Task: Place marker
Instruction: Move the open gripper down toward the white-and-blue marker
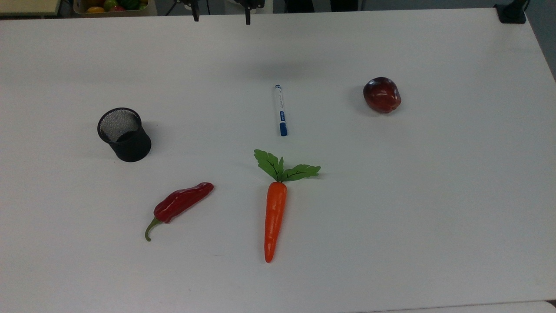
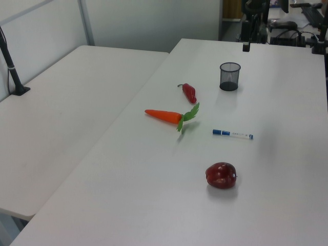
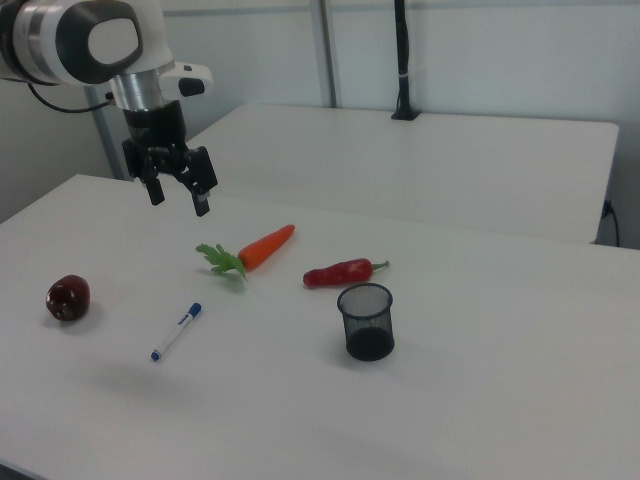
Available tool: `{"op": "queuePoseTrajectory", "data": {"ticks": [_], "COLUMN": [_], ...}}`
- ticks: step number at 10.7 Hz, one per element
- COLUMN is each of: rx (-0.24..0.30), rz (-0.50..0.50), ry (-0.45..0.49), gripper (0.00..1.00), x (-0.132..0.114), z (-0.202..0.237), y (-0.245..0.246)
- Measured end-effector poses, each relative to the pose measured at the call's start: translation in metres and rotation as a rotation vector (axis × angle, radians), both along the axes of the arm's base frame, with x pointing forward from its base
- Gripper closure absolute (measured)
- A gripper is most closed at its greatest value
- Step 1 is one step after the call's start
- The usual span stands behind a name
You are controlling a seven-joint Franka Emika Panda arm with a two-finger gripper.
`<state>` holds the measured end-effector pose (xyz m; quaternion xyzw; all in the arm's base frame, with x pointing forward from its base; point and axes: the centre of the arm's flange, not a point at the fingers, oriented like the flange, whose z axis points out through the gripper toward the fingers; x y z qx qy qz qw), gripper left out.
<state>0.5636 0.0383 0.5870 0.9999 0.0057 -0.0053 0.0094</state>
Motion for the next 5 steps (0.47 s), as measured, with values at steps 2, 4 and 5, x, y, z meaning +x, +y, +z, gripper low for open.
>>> {"op": "queuePoseTrajectory", "data": {"ticks": [2, 4, 5], "rx": [0.002, 0.003, 0.003], "rz": [0.000, 0.002, 0.005], "ry": [-0.007, -0.013, -0.010], "gripper": [0.00, 0.00, 0.00], "x": [0.0052, 0.0072, 0.0079], "z": [-0.0025, -0.0036, -0.0056], "y": [0.0000, 0.0005, 0.0022]}}
